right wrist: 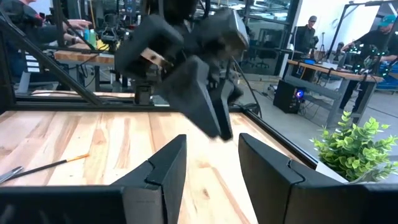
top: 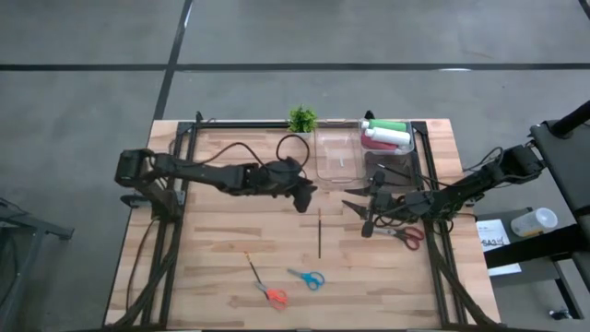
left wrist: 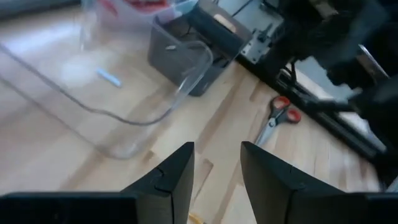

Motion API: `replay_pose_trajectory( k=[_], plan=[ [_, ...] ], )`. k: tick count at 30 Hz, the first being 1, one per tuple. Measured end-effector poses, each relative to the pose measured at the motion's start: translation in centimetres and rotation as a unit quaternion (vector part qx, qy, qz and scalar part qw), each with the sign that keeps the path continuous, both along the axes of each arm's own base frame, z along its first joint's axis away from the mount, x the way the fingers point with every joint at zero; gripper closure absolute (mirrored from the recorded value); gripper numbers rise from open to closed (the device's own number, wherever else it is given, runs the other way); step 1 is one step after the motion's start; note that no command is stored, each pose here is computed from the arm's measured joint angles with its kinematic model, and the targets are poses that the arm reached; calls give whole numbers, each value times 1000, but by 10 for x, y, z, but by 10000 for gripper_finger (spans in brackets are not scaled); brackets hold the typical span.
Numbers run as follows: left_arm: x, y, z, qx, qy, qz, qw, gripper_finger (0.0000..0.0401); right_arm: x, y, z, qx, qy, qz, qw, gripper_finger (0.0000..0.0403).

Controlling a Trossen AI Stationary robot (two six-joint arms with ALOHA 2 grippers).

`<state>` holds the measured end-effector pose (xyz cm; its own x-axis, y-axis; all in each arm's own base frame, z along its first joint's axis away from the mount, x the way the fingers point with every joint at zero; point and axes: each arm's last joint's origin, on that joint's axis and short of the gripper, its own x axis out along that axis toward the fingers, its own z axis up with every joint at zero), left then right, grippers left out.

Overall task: Pick & Place Paint Supplies
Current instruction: Put the left gold paintbrush into the black bin

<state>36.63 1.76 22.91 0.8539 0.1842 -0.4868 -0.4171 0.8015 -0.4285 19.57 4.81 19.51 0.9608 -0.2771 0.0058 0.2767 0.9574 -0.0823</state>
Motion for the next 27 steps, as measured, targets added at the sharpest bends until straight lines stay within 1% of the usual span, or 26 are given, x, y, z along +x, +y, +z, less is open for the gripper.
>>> replay_pose_trajectory(
  k=[2, 6, 9, 13, 15, 17, 20, 23, 27],
  plan=[
    [-6, 2, 9, 23, 7, -10, 1000, 262, 0, 0, 0, 0, 0, 0, 1000, 261],
    [-20, 11, 20, 30, 30, 0, 999, 262, 0, 0, 0, 0, 0, 0, 1000, 261],
    [-34, 18, 20, 49, 32, 6, 998, 262, 0, 0, 0, 0, 0, 0, 1000, 261],
    [-54, 27, 9, 72, 13, 20, 997, 263, 0, 0, 0, 0, 0, 0, 1000, 261],
    [-67, 33, 4, 77, -11, 35, 996, 263, 0, 0, 0, 0, 0, 0, 1000, 261],
    [-82, 39, -2, 95, -39, 45, 994, 263, 0, 0, 0, 0, 0, 0, 1000, 261],
    [-103, 41, -15, 128, -82, 16, 988, 263, 0, 0, 0, 0, 0, 0, 1000, 261],
    [-120, 37, -22, 135, -128, -7, 982, 263, 0, 0, 0, 0, 0, 0, 1000, 261],
    [-142, 30, -39, 150, -113, -40, 981, 263, 0, 0, 0, 0, 0, 0, 1000, 261]
  ],
)
